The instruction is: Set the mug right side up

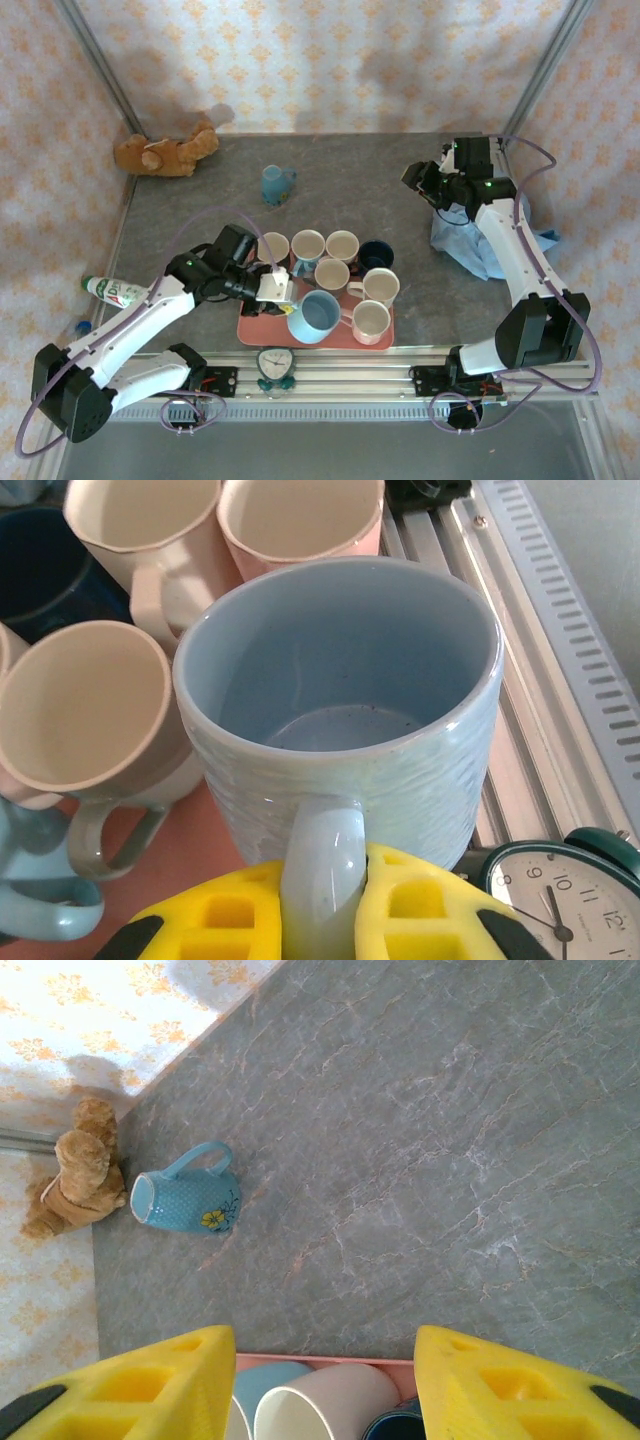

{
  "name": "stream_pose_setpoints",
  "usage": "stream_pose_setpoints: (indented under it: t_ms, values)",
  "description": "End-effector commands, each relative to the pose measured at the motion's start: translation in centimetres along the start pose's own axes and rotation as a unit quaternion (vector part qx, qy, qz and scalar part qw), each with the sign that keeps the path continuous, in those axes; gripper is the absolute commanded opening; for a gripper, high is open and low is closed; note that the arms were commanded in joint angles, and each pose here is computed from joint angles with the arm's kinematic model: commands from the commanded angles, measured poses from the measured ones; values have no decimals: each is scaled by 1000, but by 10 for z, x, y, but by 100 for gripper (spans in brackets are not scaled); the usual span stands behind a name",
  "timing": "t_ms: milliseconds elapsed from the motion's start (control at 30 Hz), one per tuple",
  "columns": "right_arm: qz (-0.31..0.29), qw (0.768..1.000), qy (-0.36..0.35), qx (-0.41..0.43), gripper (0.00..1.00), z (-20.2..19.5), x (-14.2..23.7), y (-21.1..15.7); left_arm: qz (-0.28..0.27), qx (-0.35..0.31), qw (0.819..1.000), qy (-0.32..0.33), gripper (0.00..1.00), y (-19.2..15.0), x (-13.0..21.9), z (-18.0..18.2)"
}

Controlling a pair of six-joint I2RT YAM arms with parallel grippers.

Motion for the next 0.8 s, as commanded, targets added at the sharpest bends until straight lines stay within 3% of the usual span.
stream_pose_setpoints:
  t_ms: [0,767]
  values:
    - [-5,1000,15,0,51,7,3,5,-23,-50,998,27,0,8,-2,9]
    - [-2,1000,30,0,51,11,9,2,13,-32,999,41,0,-12,-27,16]
Point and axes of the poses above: each hand's point on the last joint's axis, 136 mm out from that joint toward the fingers, its own x axis back along the fingers, its own z axis along the line the jaws close on, y = z × x, the point moved 9 cm from there along x, back along the fingers, and after that the axes turned 15 degrees about -x, right-handed, at the moved point
